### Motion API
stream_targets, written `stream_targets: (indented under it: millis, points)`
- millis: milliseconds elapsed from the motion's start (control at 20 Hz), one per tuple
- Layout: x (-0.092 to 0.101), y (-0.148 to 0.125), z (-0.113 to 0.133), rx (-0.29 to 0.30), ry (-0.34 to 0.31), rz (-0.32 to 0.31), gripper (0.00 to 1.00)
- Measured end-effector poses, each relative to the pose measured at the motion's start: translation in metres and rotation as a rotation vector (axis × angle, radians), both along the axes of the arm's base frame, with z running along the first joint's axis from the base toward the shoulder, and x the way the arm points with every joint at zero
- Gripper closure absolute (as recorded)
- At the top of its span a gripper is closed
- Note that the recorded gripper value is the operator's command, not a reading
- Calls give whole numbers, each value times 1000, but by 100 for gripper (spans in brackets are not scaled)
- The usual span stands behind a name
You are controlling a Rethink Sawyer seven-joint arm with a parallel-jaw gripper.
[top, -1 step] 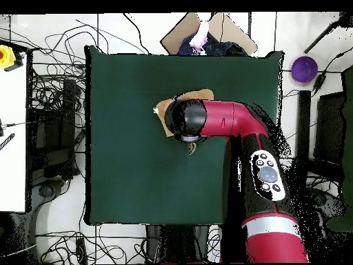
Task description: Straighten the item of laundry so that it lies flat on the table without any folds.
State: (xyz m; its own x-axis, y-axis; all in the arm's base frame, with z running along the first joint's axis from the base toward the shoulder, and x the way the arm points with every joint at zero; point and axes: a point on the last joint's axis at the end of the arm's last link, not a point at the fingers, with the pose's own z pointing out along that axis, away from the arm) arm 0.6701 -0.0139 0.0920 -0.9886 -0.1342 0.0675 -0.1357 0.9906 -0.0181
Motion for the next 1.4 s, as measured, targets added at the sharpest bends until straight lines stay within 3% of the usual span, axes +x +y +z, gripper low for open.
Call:
stream_targets:
  millis: [850, 1400]
  points:
    - [-8, 3, -18, 8, 9, 2, 100]
    - [-26, 10, -33, 17, -50, 12, 100]
